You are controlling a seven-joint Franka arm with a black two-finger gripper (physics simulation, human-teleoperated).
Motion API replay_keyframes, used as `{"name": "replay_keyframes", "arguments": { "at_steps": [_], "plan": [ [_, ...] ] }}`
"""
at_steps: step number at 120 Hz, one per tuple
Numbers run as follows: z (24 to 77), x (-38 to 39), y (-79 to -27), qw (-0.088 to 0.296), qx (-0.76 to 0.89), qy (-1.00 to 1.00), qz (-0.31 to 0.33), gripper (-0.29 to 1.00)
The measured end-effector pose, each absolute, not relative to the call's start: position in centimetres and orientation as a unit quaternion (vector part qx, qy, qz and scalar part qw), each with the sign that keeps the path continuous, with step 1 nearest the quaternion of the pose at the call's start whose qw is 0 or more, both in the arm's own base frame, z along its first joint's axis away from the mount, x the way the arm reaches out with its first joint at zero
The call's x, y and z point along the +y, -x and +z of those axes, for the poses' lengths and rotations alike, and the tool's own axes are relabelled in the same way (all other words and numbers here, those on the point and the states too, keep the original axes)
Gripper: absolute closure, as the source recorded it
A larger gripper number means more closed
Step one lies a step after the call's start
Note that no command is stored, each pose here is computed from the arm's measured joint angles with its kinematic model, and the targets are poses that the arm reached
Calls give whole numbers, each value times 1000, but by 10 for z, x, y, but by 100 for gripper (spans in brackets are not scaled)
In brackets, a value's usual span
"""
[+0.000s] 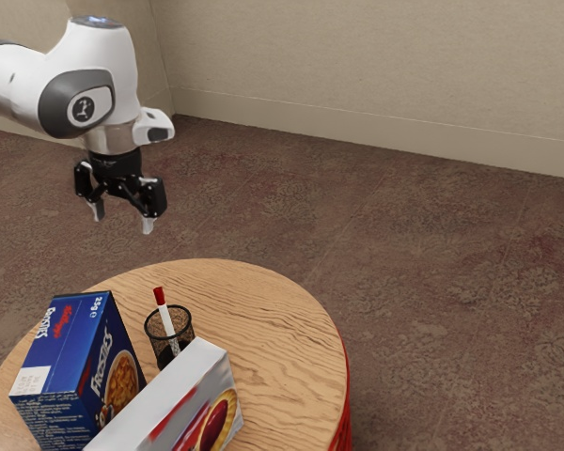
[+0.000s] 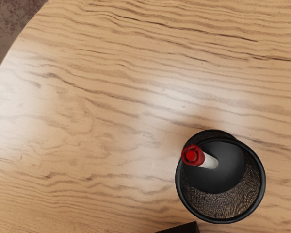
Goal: Take the marker out of the pen holder and place it to the left of the pen holder.
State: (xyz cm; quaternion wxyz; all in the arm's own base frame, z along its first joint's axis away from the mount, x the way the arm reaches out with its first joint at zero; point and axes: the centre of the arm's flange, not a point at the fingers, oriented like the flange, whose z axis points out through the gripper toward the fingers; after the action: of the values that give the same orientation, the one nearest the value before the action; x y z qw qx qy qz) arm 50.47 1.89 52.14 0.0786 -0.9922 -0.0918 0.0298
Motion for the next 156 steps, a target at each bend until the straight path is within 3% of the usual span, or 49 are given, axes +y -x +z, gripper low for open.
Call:
{"name": "replay_keyframes", "arguments": {
  "at_steps": [23,71,156],
  "plan": [
    [466,15,-500,63,-99,993,17,0],
    [399,9,-485,27,-121,992,-8,0],
    [358,19,-500,22,-118,992,-29,0]
  ]
}}
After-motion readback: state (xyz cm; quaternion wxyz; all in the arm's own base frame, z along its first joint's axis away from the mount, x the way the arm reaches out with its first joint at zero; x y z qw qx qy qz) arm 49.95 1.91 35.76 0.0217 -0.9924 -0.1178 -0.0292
